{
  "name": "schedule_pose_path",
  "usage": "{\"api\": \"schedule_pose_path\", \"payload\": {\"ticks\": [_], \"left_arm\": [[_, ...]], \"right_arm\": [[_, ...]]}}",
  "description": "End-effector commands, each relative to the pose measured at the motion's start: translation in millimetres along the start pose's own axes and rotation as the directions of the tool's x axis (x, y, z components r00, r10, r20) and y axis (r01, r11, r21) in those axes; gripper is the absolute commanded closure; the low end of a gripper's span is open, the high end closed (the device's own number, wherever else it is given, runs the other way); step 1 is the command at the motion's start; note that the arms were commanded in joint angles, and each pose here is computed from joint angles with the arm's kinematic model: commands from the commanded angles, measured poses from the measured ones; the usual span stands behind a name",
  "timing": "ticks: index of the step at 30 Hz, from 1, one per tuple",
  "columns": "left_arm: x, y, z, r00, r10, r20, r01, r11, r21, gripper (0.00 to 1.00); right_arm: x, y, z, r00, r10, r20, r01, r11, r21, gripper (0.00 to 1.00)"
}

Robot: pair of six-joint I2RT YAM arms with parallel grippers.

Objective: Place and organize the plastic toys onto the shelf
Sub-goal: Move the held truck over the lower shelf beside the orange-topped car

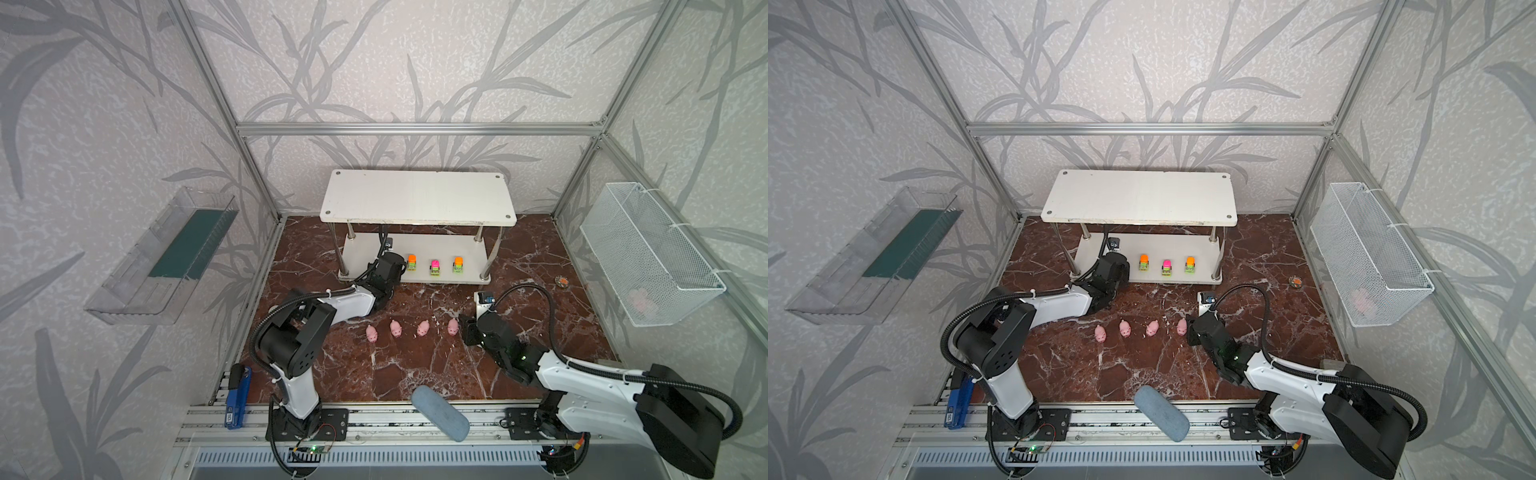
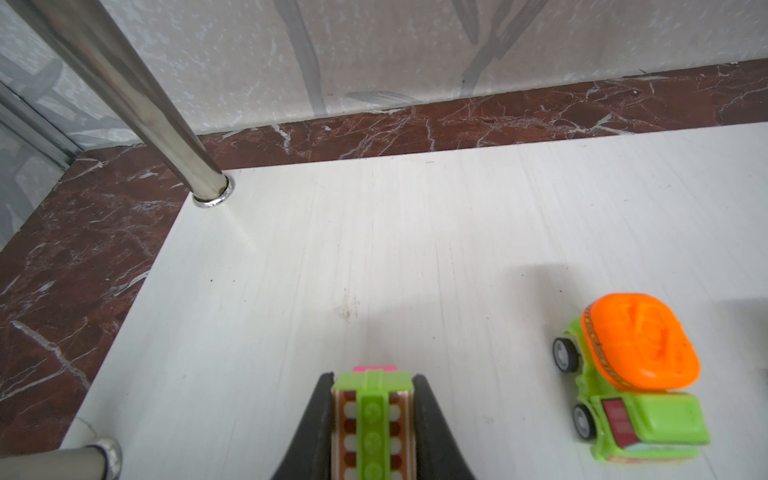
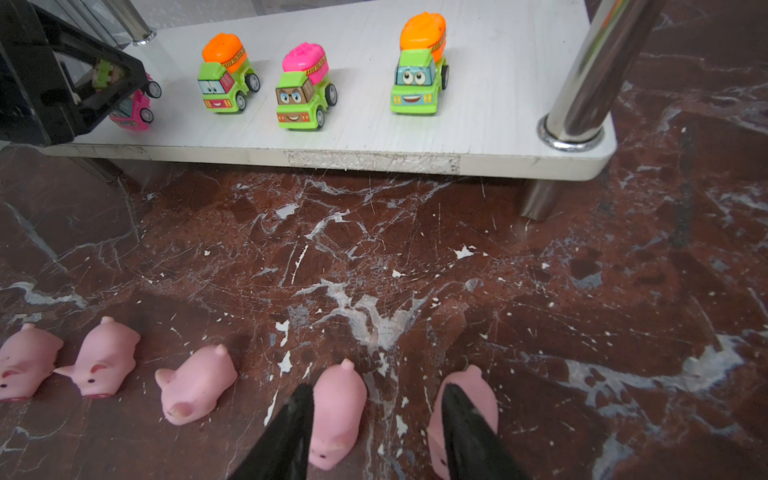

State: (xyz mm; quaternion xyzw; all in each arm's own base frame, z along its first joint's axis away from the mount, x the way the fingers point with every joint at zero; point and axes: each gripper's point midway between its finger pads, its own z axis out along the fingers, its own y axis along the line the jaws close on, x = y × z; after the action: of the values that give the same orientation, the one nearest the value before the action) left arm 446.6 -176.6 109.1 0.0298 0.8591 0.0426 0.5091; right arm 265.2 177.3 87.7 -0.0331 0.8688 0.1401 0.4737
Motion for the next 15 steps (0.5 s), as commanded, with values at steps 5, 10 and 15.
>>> {"api": "schedule_pose_path", "payload": {"ticks": [5,10,15], "left_arm": [[7,5,6,0.998,-0.005,-0.068,0.006,1.000,0.021,0.83],[3,5,10,0.997,-0.006,-0.072,0.007,1.000,0.021,0.82],[-2,5,11,0.999,-0.010,-0.051,0.011,1.000,0.017,0.82]], "right_arm": [[-9,1,1,0.999,0.029,0.035,-0.029,1.000,-0.004,0.49],[-9,1,1,0.999,0.029,0.036,-0.029,1.000,-0.005,0.49],[-8,0,2,0.999,0.030,0.035,-0.030,1.000,-0.004,0.49]]}}
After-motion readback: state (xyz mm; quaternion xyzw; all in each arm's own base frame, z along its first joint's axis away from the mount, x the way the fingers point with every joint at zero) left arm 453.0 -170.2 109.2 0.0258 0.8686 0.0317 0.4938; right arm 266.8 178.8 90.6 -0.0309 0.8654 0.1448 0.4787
